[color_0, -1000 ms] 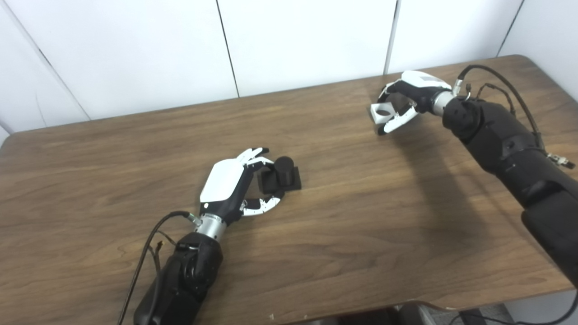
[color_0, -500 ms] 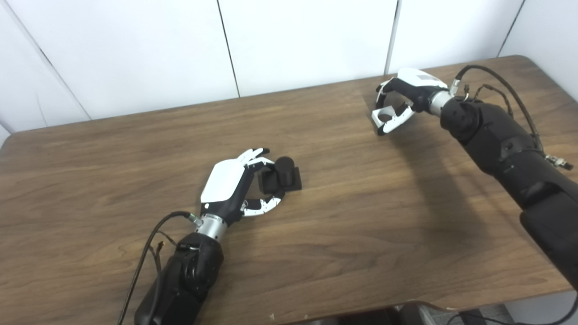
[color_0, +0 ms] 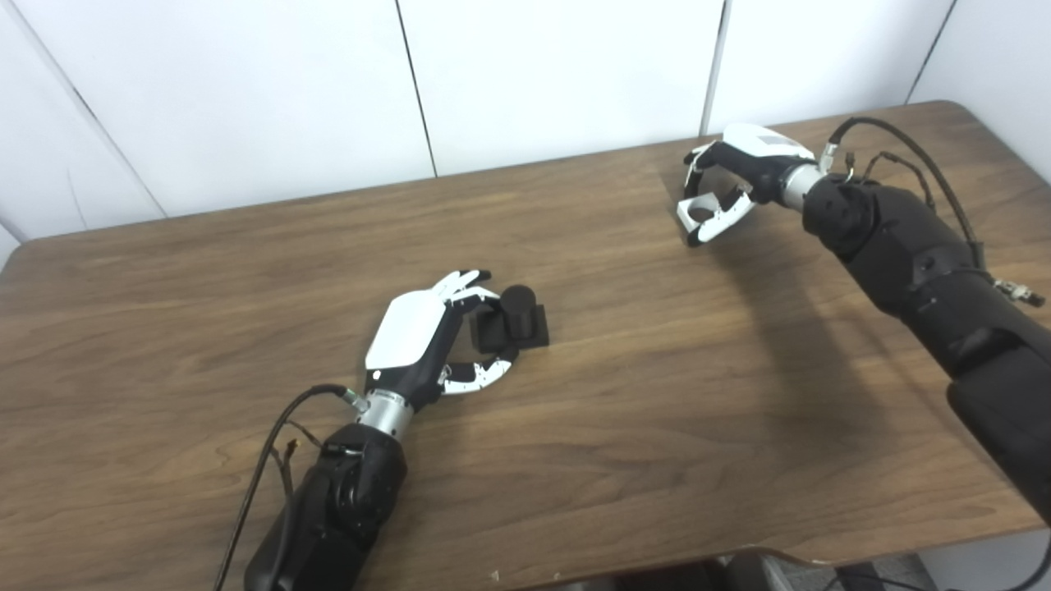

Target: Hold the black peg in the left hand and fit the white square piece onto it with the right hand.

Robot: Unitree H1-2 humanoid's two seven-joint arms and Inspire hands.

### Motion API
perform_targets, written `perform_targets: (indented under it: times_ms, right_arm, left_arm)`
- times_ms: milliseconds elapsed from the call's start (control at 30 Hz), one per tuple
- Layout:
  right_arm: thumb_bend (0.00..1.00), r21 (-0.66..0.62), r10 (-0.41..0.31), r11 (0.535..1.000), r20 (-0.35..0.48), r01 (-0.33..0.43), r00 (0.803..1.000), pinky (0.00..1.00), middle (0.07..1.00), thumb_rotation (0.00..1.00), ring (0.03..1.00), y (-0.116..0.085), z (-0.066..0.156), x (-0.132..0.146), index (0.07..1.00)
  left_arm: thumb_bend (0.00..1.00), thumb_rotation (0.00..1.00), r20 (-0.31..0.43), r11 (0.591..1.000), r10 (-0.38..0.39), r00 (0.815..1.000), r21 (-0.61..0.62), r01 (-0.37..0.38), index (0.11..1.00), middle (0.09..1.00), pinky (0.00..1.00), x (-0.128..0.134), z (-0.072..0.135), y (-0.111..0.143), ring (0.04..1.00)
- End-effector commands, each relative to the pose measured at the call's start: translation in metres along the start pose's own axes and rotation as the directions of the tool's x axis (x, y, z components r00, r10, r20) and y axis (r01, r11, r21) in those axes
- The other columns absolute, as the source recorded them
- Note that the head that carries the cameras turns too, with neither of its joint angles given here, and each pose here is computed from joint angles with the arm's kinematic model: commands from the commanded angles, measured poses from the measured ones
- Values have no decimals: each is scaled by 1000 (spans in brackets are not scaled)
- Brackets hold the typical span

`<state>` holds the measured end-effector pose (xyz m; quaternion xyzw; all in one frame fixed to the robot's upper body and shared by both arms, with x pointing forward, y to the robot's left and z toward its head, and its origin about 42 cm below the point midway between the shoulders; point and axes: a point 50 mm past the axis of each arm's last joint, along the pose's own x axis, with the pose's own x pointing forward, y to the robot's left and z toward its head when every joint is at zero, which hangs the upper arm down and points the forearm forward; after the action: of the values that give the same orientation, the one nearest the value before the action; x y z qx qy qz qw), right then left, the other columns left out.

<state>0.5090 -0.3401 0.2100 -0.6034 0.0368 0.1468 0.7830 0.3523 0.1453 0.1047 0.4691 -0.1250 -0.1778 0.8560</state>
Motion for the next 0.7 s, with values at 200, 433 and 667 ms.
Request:
perform_targets:
  times_ms: [200, 433, 667]
  right_arm:
    - [523, -28, -103, 994, 60, 105, 993, 869, 832, 141, 891, -13, -7, -12, 493]
    - [524, 35, -195, 981, 104, 192, 975, 895, 831, 136, 908, -16, 2, -21, 491]
    - [524, 63, -240, 970, 128, 234, 962, 927, 838, 140, 897, -22, 11, -30, 492]
  left_arm:
    - [718, 240, -127, 985, -167, 978, 26, 171, 629, 899, 840, -26, -29, -26, 926]
    - [720, 264, -125, 985, -164, 979, 31, 169, 629, 898, 830, -23, -30, -26, 924]
    - [714, 256, -127, 984, -168, 978, 32, 173, 635, 902, 839, -23, -27, -26, 927]
